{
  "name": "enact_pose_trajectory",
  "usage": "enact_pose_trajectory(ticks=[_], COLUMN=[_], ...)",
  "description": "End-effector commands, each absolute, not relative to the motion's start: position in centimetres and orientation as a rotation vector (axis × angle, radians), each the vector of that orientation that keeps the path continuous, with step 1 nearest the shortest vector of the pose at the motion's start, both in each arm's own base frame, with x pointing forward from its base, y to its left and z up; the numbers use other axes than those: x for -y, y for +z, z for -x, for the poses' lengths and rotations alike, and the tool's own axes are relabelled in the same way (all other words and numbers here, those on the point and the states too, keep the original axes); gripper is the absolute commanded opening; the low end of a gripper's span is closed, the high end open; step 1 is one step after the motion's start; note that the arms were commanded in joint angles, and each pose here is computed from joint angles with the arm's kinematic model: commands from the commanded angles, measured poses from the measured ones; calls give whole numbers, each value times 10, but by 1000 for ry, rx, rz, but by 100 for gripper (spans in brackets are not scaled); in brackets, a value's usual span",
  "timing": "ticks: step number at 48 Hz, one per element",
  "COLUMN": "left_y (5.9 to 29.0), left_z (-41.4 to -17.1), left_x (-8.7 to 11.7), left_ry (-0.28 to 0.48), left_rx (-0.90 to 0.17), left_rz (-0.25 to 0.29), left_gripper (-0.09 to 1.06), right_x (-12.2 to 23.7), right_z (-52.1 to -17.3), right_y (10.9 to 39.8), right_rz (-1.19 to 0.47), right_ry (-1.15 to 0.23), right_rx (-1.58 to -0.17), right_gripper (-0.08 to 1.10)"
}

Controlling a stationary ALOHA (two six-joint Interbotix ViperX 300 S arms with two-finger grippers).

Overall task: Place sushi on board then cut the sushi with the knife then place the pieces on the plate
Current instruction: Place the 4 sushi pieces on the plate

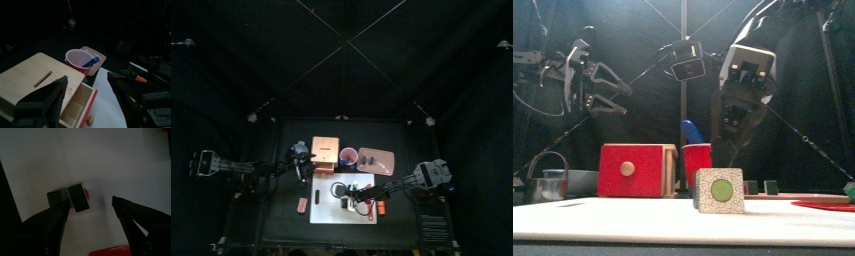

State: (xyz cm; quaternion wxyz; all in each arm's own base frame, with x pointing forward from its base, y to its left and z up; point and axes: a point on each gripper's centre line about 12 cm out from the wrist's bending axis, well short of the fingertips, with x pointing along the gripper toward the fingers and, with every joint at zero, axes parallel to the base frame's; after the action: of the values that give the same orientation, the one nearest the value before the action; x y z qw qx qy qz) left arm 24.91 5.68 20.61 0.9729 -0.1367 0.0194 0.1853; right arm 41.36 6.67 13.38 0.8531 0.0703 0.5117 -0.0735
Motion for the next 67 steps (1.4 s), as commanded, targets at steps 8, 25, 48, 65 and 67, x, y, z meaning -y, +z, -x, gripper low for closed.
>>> enact_pose_trajectory(ticks=[8, 25, 48, 65, 67], left_y=[209, 208, 209, 210, 210], left_z=[-251, -249, -250, -251, -251], left_x=[-57, -58, -57, -56, -55], left_ry=[375, 382, 378, 367, 361], left_rx=[-27, -32, -29, -25, -29], left_rz=[277, 283, 281, 268, 266], left_gripper=[96, 96, 96, 96, 96], right_x=[-67, -42, 28, 78, 83], right_z=[-429, -405, -281, -233, -232], right_y=[140, 159, 195, 169, 167], right_rz=[-146, -196, -586, -869, -874], right_ry=[-146, -236, -676, -1110, -1134], right_rx=[-1039, -1068, -1052, -879, -860], right_gripper=[75, 55, 55, 55, 55])
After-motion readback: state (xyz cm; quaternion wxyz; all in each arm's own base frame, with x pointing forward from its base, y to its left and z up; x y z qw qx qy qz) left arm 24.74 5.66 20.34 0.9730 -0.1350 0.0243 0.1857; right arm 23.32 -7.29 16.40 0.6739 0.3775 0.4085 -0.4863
